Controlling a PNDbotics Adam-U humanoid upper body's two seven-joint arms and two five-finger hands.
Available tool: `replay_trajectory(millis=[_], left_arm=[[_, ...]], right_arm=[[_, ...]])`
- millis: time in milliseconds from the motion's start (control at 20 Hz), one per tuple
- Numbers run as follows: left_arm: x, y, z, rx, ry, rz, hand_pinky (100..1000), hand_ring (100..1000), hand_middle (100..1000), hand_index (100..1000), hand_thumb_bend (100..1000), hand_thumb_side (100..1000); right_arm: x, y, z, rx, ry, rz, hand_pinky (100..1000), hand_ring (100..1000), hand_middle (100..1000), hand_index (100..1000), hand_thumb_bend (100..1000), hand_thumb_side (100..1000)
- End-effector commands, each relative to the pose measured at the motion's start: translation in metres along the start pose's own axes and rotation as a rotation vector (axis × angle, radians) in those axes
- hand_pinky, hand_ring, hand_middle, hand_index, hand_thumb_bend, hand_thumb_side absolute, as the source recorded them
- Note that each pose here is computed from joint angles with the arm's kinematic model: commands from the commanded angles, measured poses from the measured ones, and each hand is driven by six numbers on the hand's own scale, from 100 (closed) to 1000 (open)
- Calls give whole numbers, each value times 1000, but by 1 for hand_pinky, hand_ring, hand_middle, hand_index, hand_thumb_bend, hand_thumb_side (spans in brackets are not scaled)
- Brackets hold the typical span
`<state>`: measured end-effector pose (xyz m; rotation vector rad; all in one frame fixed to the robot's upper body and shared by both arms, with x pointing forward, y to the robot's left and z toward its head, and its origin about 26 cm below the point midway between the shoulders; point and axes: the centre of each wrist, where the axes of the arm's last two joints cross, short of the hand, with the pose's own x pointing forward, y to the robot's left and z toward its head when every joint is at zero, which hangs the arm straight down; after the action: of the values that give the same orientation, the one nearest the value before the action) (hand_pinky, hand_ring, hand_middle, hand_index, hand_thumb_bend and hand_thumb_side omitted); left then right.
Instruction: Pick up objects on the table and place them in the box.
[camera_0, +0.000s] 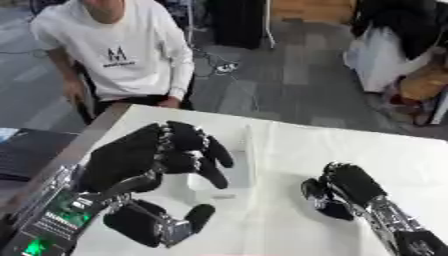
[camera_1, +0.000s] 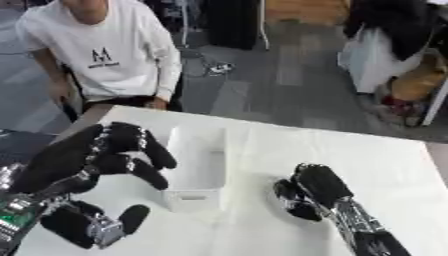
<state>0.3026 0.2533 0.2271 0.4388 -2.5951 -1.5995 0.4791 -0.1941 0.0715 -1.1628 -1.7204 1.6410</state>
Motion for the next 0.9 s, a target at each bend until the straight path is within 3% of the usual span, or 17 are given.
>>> replay_trajectory(millis=[50,200,450,650,900], left_arm=[[1,6,-4,4,-18,-14,541,501,652,662,183,614],[1,7,-4,4,-18,-14,541,500,652,662,182,615],[1,6,-4,4,-20,-14,542,500,653,662,181,615],[1,6,-4,3,-21,-14,542,501,653,662,180,616],[2,5,-3,2,-20,-11,542,501,653,662,179,617]], right_arm=[[-5,-8,-4,-48,5,1,100,136,178,256,100,661],[-5,-8,-3,-56,1,-4,100,100,107,200,100,729],[-4,-10,-5,-119,-30,-59,100,100,100,124,100,500],[-4,-18,-7,-247,-88,-182,100,100,100,120,100,483],[-2,-46,-19,-368,-162,-267,100,100,100,119,100,477]])
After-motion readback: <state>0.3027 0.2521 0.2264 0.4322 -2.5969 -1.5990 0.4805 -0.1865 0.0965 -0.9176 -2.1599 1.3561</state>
